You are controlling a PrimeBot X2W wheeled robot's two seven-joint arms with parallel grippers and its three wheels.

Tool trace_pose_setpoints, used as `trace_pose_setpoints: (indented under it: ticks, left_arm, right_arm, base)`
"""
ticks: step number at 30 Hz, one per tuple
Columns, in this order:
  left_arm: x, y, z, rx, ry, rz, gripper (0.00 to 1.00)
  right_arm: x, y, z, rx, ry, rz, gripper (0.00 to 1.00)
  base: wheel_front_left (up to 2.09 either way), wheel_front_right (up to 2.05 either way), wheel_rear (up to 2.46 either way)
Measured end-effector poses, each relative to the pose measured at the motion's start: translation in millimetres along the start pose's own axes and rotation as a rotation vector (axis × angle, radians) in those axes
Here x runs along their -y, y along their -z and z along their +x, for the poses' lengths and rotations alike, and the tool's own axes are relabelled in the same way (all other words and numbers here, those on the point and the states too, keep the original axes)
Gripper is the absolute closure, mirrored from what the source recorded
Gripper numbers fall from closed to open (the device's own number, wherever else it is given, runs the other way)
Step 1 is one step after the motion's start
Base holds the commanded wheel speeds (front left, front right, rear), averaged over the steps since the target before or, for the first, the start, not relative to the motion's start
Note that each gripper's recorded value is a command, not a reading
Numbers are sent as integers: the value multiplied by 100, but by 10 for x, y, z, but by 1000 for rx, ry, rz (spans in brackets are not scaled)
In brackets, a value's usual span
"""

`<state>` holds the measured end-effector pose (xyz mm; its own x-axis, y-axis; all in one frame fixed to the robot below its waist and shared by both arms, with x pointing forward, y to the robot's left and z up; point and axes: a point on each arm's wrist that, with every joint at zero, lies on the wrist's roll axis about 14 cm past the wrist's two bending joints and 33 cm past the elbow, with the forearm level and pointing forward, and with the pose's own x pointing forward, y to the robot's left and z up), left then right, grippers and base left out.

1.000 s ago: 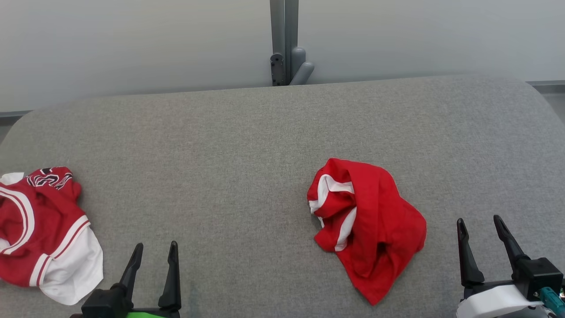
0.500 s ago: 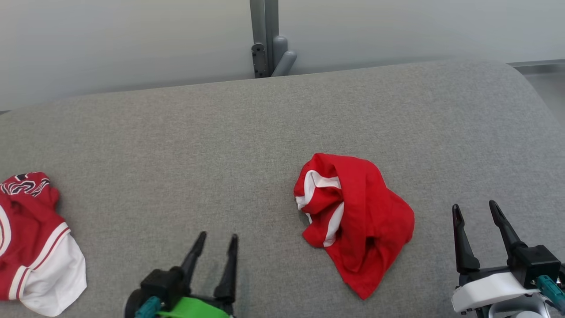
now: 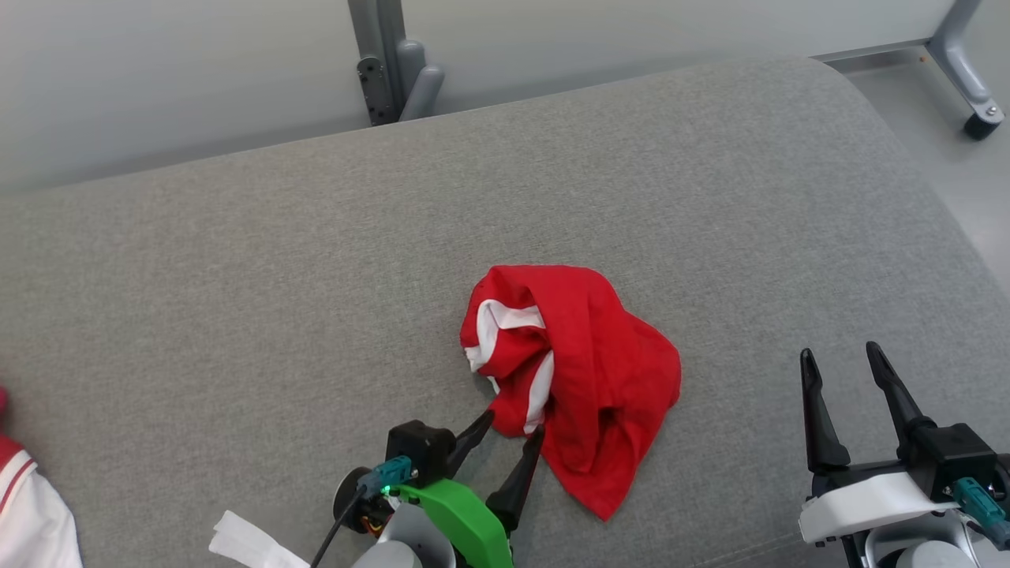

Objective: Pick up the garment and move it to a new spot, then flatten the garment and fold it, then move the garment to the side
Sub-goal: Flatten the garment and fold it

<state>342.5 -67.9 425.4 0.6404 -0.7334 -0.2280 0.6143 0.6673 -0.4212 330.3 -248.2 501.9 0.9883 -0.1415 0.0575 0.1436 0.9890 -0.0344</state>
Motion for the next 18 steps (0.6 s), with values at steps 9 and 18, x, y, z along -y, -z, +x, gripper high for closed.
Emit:
trace_pose_setpoints:
  ticks: [9, 18]
  left_arm:
    - [-51, 126, 140, -50, -4, 37, 0]
    - [-48, 187, 236, -88, 17, 74, 100]
  right_arm:
    - [154, -2, -120, -5, 51, -7, 0]
    - [218, 6, -167, -11, 73, -10, 0]
  base:
    - [0, 0, 0]
    - [0, 0, 0]
